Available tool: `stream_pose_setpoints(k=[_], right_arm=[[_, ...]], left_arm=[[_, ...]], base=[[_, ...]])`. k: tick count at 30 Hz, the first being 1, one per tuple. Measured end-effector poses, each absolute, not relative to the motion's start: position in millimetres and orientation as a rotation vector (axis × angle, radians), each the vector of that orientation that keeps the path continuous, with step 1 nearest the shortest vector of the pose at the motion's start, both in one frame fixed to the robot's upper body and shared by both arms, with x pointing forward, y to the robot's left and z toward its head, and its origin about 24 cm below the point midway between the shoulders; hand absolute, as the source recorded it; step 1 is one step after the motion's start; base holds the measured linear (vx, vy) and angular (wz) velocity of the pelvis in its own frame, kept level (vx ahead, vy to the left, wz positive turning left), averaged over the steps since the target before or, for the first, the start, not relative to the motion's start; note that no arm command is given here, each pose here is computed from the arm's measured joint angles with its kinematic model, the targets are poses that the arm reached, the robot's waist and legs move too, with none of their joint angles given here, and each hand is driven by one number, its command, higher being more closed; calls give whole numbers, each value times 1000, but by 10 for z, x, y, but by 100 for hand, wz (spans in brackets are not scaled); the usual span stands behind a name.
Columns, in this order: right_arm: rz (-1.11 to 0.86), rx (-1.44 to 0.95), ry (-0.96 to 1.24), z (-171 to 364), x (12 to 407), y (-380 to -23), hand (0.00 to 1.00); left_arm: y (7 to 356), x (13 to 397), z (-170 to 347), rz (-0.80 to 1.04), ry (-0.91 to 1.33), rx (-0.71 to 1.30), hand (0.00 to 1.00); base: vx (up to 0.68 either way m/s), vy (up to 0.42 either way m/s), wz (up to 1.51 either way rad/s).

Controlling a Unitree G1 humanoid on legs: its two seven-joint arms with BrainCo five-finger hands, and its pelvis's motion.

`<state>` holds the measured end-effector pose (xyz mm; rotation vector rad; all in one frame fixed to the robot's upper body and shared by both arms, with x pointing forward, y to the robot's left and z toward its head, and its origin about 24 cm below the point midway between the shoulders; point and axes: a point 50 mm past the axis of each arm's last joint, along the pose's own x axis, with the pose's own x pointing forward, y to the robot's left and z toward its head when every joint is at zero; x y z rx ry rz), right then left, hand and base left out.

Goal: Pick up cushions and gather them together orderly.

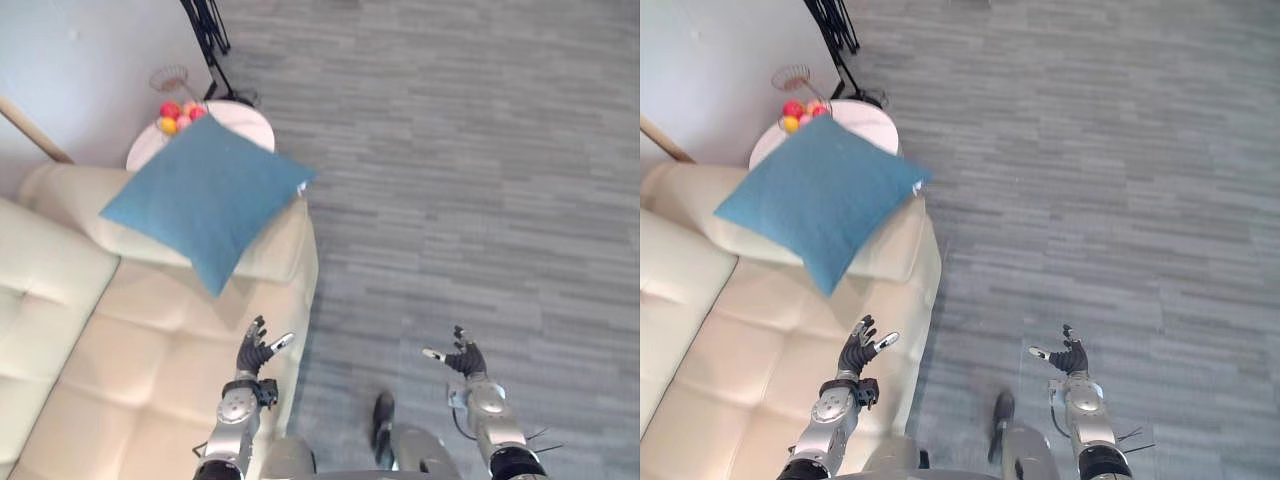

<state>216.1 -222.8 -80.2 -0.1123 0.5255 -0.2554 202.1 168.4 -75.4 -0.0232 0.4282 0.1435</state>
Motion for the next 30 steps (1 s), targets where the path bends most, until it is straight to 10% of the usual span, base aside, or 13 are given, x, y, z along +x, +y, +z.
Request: stream_pose_setpoints(k=[15, 30], right_arm=[[-219, -115, 540, -843, 2213, -2095, 0], [-281, -123, 604, -971, 1840, -2261, 0]], left_arm=[[1844, 1793, -846, 205, 485, -17, 0], [1659, 1771, -876, 211, 494, -97, 0]], base=[[500, 117, 21], [184, -271, 141]])
